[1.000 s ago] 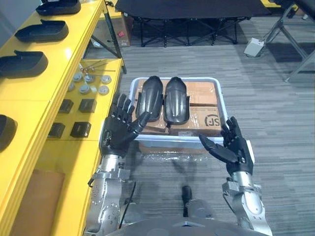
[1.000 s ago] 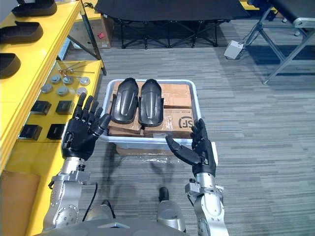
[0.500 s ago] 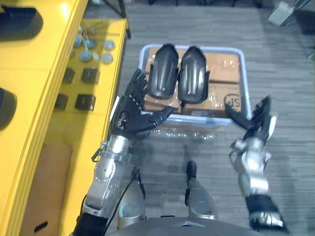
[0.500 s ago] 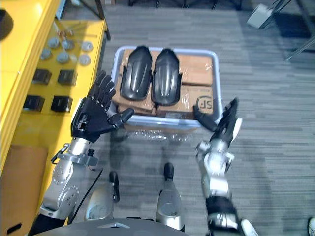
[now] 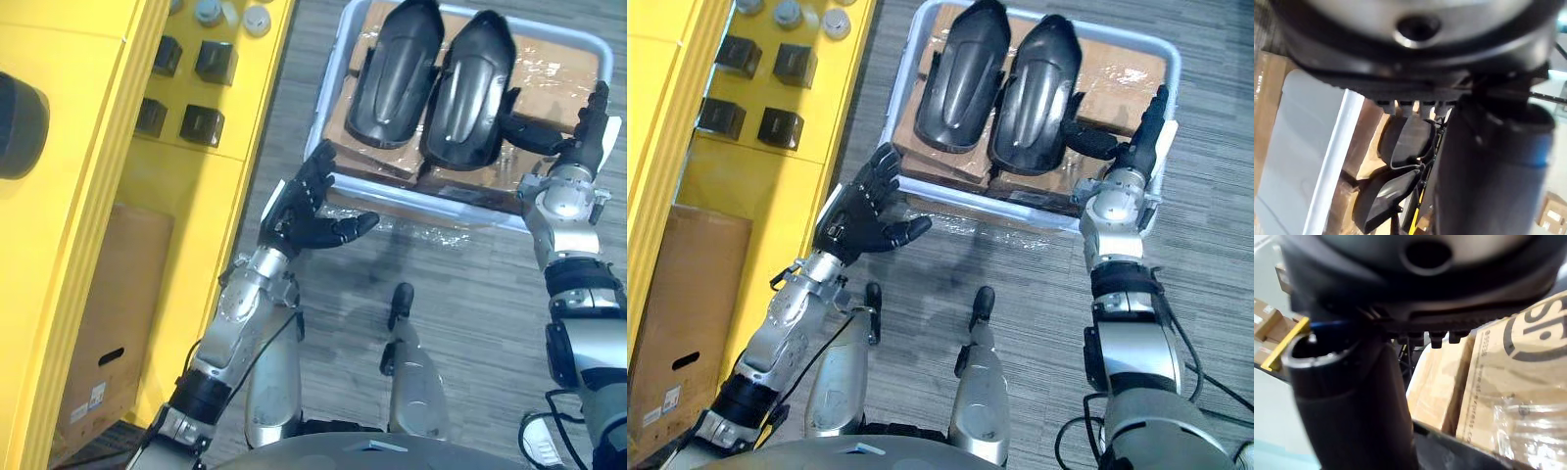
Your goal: Walk over and take three plastic housings, then place them on the shelf
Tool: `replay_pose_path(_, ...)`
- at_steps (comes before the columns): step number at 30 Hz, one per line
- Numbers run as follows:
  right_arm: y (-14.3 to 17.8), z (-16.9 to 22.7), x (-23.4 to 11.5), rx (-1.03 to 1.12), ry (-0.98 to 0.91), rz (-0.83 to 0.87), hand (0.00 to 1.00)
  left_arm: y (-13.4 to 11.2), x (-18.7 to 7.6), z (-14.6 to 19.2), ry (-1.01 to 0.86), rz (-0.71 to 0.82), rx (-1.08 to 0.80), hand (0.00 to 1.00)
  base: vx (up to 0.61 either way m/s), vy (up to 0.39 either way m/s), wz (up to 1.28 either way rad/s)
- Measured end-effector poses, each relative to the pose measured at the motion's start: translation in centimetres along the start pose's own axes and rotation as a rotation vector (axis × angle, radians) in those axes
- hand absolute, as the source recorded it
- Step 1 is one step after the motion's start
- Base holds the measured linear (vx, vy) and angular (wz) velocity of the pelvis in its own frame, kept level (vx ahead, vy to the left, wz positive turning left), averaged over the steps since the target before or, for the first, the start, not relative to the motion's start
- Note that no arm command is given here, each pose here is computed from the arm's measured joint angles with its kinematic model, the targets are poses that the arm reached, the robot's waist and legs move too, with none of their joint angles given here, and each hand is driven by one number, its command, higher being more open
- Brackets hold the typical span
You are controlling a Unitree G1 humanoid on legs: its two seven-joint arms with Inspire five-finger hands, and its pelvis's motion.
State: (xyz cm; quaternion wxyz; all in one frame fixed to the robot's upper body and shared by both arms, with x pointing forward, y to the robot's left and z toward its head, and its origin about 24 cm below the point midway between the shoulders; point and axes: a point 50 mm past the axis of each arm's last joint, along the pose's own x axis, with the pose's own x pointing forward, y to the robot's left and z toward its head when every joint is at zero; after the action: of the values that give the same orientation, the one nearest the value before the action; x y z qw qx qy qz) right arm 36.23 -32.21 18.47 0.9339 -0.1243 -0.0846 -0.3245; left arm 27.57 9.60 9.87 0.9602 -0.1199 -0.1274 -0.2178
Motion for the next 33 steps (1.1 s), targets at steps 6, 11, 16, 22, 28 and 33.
replay_pose_path(6,0.7,2.2,1.0,0.044,0.007,0.056,1.00,0.3,0.9,-1.0,0.046,0.014,0.005,1.00,-0.07,0.013,-0.02)
replay_pose_path(11,0.9,4.1,1.9,0.070,0.041,0.065,0.00,0.2,2.1,-1.0,0.043,0.020,-0.018,1.00,-0.05,-0.035,-0.06)
replay_pose_path(16,-0.9,5.1,2.8,0.012,0.088,0.037,0.00,-0.1,2.9,-0.2,0.003,0.019,-0.043,1.00,-0.05,-0.048,0.01)
replay_pose_path(22,-1.4,4.9,3.1,-0.119,0.193,0.029,0.00,-0.8,2.7,-0.6,0.000,0.002,-0.064,1.00,-0.01,-0.077,0.04)
replay_pose_path(28,-0.4,2.1,2.2,-0.126,0.356,0.071,0.00,-0.7,2.1,-1.0,0.012,0.021,-0.076,1.00,0.01,-0.030,0.01)
replay_pose_path(33,-0.5,-1.4,1.1,-0.110,0.489,0.069,0.00,-0.4,1.0,-1.9,0.045,0.033,-0.088,1.00,-0.01,-0.001,0.08)
